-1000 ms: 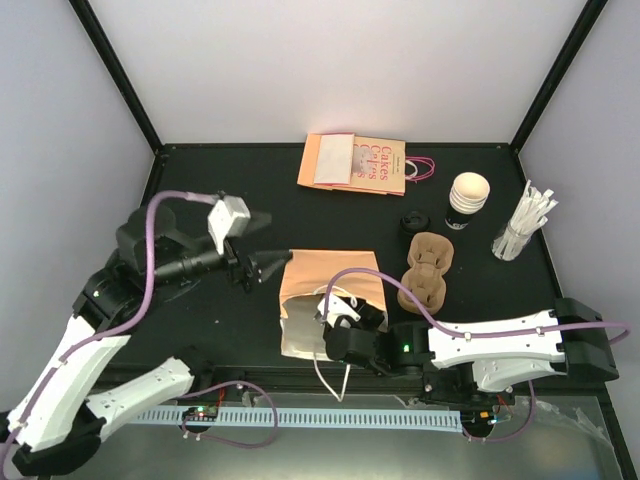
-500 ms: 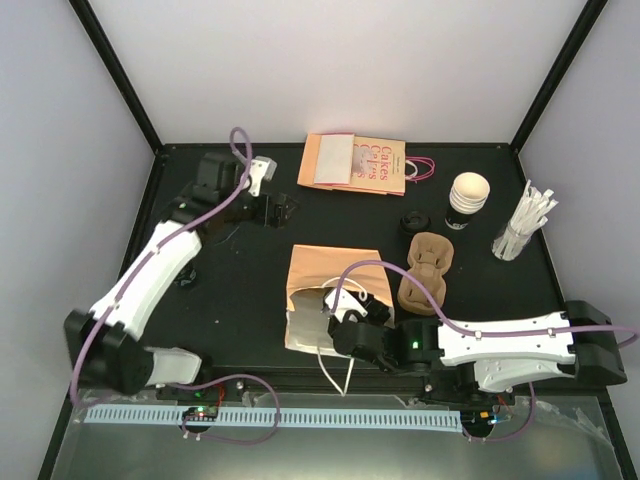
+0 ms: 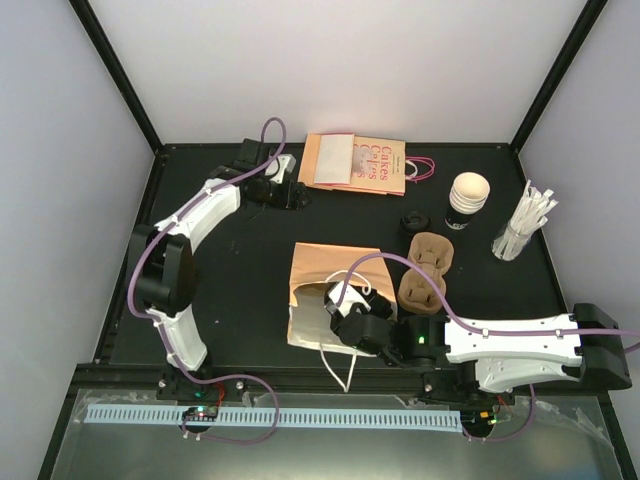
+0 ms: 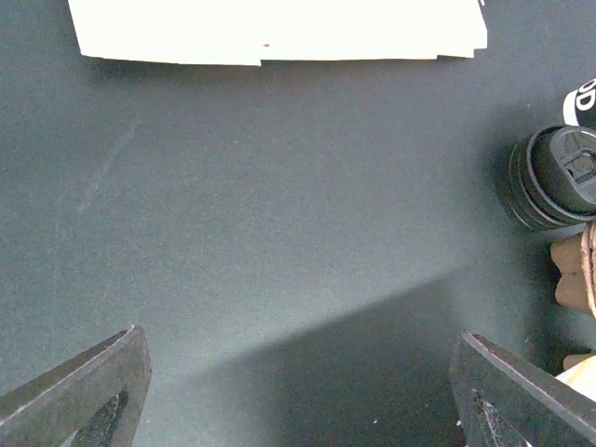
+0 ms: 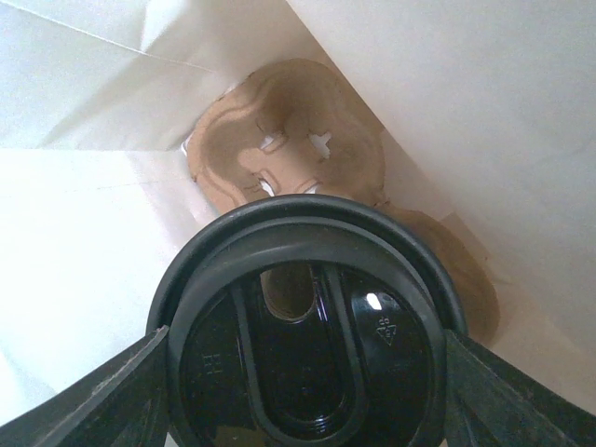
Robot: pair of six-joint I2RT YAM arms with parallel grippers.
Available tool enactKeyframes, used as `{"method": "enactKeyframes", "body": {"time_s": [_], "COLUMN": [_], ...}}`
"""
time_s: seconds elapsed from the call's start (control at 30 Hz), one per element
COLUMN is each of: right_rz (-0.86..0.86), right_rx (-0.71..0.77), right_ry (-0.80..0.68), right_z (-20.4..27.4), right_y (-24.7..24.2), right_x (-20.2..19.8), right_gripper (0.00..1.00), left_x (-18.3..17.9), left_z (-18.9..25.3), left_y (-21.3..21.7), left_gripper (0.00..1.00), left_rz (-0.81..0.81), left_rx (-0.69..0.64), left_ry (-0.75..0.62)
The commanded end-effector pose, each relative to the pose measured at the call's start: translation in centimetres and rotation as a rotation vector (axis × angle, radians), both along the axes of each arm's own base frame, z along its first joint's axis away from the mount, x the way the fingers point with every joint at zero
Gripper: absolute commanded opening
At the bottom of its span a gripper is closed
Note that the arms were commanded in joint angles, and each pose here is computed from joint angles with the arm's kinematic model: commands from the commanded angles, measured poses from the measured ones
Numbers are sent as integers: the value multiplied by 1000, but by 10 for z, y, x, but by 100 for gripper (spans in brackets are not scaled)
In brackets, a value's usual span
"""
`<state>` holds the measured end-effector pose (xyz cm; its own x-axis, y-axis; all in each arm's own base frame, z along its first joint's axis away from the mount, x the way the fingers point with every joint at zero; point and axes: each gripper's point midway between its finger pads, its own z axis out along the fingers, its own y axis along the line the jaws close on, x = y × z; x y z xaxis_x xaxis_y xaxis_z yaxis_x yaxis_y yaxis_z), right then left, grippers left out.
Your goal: Pack the takeout coffee
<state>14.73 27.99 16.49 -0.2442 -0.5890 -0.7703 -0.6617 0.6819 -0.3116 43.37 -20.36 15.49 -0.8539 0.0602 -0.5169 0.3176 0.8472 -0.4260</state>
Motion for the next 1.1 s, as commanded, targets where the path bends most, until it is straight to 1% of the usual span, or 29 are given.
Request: {"method": "enactKeyframes", "body": {"time_s": [0.0, 0.27, 0.53, 0.7, 0.93, 1.07], "right_rz": [4, 10, 19, 26, 34, 47], "right_rx": [53, 53, 61, 64, 51, 32], "right_ry": [-5, -4, 4, 0, -14, -31], "right_z": [10, 10, 11, 13, 14, 14], "right_y": [5, 6, 9, 12, 17, 20], "right_x": [2, 2, 4, 5, 8, 9], "right_gripper": [42, 42, 41, 41, 41, 40], "left_x": [13, 17, 12, 10, 3, -13], "left_z": [-4, -26, -48, -65, -80, -86], "left_y": [-4, -3, -14, -16, -28, -37], "left_gripper": [90, 89, 83, 81, 72, 65], "left_rz": [5, -3, -38, -45, -82, -104], "left_rx": [-39, -73, -129, -138, -202, -260], "left_ry": [2, 41, 96, 143, 204, 257]}}
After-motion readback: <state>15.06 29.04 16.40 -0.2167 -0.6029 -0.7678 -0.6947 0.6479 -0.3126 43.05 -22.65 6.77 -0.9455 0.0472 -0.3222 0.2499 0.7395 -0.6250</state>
